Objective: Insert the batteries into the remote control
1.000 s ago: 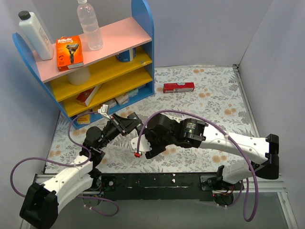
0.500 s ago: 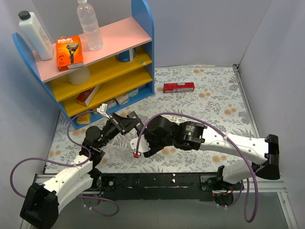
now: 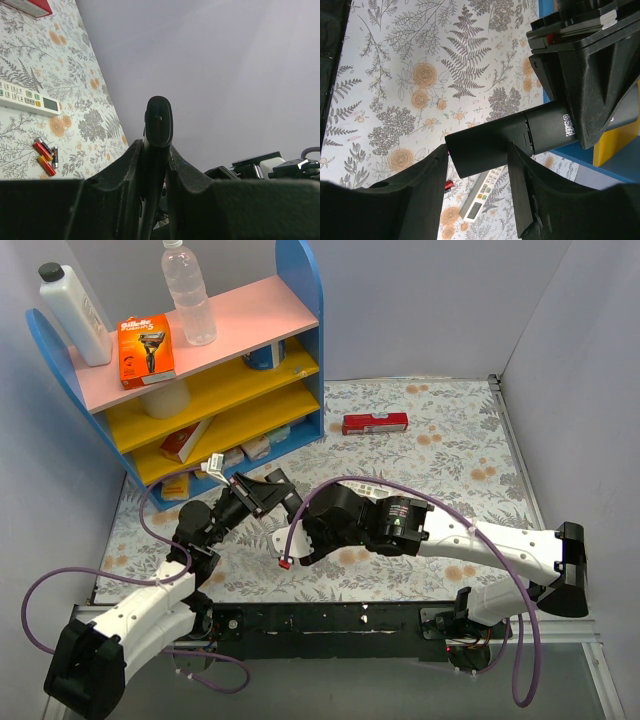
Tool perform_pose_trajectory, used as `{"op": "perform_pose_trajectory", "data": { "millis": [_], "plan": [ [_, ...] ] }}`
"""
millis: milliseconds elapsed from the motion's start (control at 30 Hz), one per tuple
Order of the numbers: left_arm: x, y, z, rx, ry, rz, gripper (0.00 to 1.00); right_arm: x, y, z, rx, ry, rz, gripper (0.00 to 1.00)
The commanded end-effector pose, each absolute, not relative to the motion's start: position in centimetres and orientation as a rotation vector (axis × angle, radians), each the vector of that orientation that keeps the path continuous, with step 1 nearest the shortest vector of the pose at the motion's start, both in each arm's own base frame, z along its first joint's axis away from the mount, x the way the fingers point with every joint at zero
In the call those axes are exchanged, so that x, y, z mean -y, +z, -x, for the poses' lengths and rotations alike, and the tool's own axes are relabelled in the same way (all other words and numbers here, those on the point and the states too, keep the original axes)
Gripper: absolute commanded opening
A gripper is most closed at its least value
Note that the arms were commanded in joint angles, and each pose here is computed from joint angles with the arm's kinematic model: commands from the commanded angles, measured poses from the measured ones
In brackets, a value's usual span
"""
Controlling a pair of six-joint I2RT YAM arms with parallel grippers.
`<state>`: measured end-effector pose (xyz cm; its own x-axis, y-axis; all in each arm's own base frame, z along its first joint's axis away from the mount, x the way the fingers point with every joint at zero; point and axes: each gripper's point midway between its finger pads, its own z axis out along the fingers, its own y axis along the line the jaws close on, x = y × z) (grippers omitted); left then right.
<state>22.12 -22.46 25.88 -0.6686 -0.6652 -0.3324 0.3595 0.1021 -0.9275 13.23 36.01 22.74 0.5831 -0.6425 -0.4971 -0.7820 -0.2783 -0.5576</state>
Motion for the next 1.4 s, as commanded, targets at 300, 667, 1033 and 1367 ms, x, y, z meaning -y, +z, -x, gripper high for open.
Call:
{"op": "perform_pose_trajectory", "data": {
  "millis": [300,667,1033,1367],
  "plan": [
    [24.2,34.5,-16.3,-1.461,-2.008,0.012,0.00,-38.1,23.7,-18.5,-1.131,0.138,1.898,0.55],
    [25.1,34.8,-15.9,-1.472,-2.026,-0.052,0.00,-39.0,24.5,-20.5,-1.096,0.112,1.861,0.55],
    [24.5,34.0,-17.4,-1.471,-1.953,0.058,0.00,-38.2,23.5,-19.4,-1.167,0.210,1.831,0.56],
    [22.9,26.8,-23.8,-1.841,-1.444,0.350,0.00,-35.7,29.0,-16.6,-1.332,0.451,1.545,0.64]
  ]
}}
